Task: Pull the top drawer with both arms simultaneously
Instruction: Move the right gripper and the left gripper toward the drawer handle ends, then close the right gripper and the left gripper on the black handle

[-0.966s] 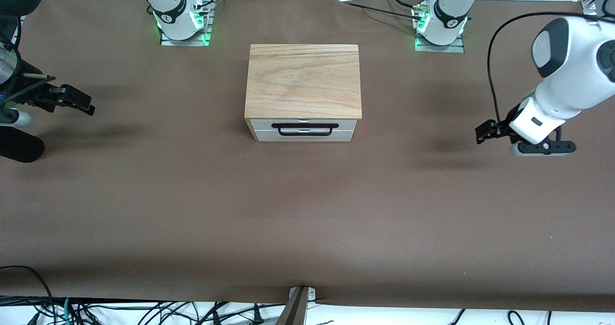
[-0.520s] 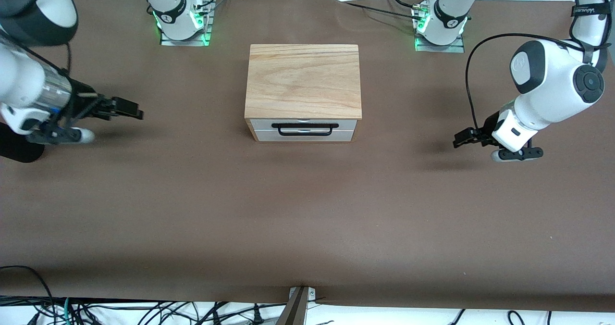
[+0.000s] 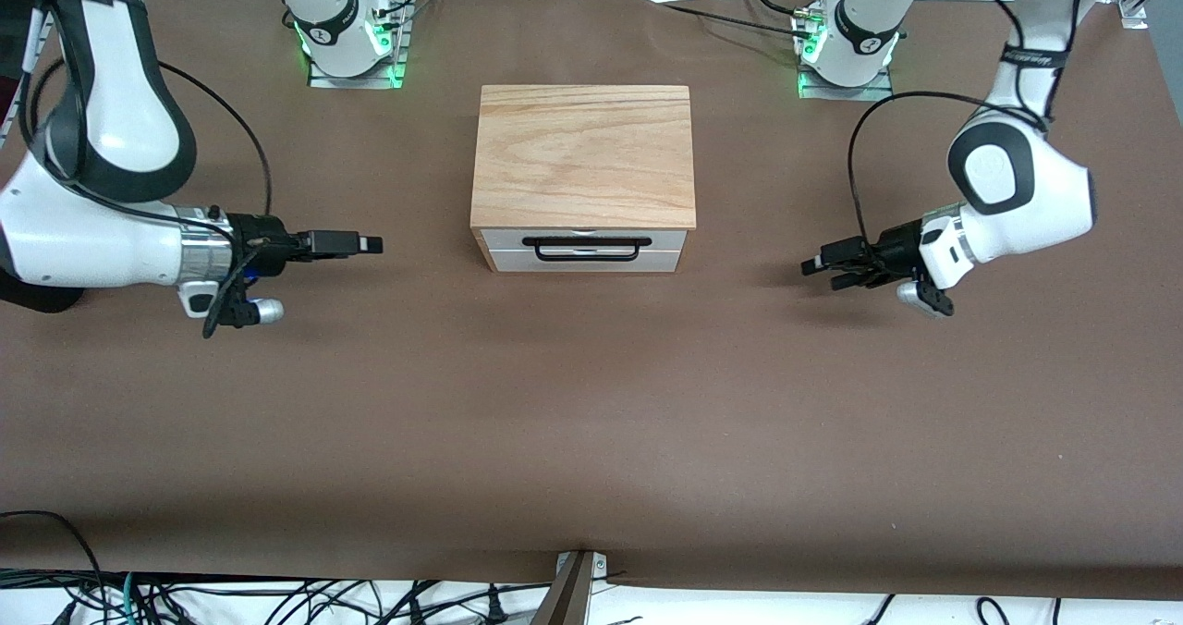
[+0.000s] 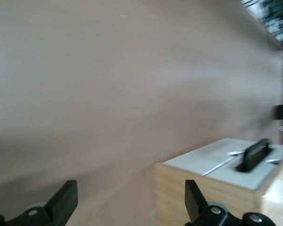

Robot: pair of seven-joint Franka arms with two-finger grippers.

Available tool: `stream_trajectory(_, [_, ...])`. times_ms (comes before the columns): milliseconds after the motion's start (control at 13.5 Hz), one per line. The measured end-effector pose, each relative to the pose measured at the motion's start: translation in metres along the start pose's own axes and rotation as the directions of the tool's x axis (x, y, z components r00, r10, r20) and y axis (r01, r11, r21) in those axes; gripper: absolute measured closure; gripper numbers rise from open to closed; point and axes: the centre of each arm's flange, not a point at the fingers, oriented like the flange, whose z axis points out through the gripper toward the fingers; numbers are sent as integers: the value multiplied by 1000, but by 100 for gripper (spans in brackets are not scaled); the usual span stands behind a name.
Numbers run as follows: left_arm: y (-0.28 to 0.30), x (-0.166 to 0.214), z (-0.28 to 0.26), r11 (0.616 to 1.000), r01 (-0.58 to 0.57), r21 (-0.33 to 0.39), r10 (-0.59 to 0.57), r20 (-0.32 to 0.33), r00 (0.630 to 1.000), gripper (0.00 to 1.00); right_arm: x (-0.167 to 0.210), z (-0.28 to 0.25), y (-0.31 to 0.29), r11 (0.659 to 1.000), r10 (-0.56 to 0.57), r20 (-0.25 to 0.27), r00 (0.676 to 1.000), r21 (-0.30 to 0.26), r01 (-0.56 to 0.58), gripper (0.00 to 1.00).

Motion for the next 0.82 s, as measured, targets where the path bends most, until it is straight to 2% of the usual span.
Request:
stream_trajectory(149, [-9, -7, 34, 987, 10, -162, -14, -20, 1000, 0, -1, 36, 12, 987, -62, -18, 998, 147, 64, 0])
stream_trajectory(297, [-8, -11, 65, 945, 22, -326, -34, -29, 999, 0, -7, 70, 27, 950, -113, -57, 992, 287, 125, 0])
stream_trajectory(595, [11, -12, 113, 852, 13, -523, -45, -49, 998, 0, -20, 137, 36, 882, -164, -145, 976, 421, 211, 0])
stream_trajectory(818, [30, -16, 155, 796, -16, -606, -35, -72, 997, 0, -21, 189, 40, 826, -160, -205, 966, 508, 245, 0])
